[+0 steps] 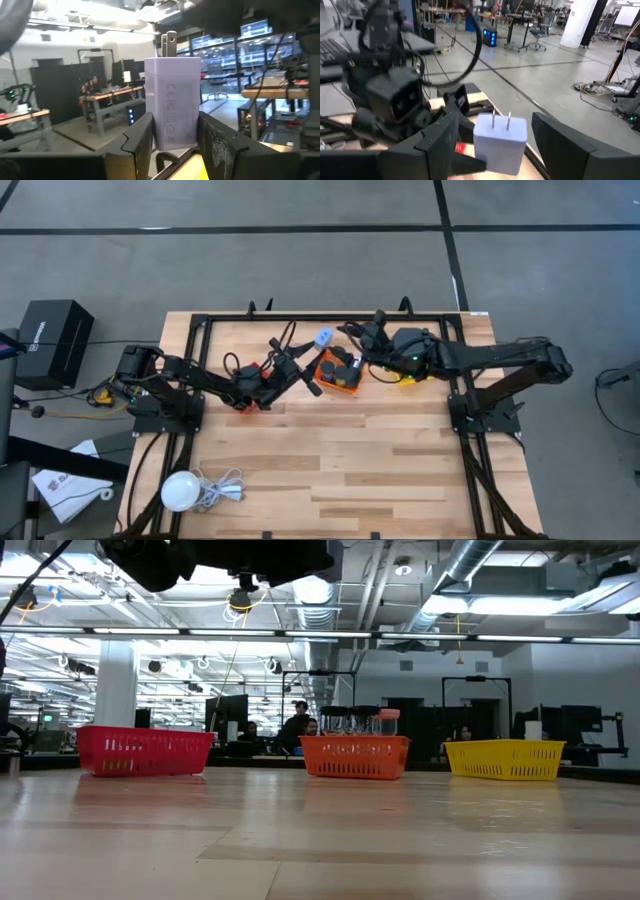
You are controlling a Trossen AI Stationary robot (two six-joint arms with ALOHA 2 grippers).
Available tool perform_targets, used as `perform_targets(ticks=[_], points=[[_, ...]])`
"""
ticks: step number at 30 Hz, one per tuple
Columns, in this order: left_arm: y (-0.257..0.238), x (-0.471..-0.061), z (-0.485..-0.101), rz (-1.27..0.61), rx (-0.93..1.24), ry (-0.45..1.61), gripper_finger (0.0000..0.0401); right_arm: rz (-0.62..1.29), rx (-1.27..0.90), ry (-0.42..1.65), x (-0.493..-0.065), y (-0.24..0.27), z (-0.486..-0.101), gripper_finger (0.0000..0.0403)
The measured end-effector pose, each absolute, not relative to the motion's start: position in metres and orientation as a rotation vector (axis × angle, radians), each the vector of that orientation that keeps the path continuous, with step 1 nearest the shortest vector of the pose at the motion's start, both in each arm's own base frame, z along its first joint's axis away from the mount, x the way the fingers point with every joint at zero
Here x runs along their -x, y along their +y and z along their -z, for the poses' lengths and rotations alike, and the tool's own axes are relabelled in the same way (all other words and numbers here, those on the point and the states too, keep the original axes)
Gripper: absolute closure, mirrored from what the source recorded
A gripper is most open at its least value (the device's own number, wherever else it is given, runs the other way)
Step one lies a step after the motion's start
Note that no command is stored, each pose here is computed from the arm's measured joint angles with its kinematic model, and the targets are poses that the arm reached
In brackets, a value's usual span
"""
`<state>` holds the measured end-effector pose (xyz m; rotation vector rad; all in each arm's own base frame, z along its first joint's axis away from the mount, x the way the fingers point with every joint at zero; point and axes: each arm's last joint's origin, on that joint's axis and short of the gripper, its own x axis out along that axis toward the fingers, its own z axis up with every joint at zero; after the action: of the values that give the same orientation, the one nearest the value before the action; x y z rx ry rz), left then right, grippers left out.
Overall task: Pick & Place Office items
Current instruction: Put the light blue charger adapter into the red basket
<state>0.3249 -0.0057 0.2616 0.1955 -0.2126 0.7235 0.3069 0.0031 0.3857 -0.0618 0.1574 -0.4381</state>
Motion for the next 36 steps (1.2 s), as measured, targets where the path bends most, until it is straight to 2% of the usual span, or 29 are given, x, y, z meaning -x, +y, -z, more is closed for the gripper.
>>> perform_targets(ticks=[10,16,23,29,36], points=[[-0.004,-0.323,-0.257,-0.837,-0.200,-0.117,0.0268,0.405,0.103,0.263,-0.269,0.010,-0.396,0.0158],[-0.009,-0.308,-0.274,-0.806,-0.156,-0.067,0.0268,0.389,0.086,0.408,-0.250,0.014,-0.388,0.0158],[-0.015,-0.272,-0.298,-0.755,-0.091,0.028,0.0270,0.431,0.008,0.665,-0.228,0.015,-0.366,0.0158],[-0.017,-0.241,-0.306,-0.731,-0.022,0.109,0.0269,0.422,-0.028,0.719,-0.229,0.026,-0.331,0.0158],[-0.014,-0.212,-0.290,-0.702,0.135,0.306,0.0268,0.423,-0.079,0.731,-0.230,0.035,-0.286,0.0158]])
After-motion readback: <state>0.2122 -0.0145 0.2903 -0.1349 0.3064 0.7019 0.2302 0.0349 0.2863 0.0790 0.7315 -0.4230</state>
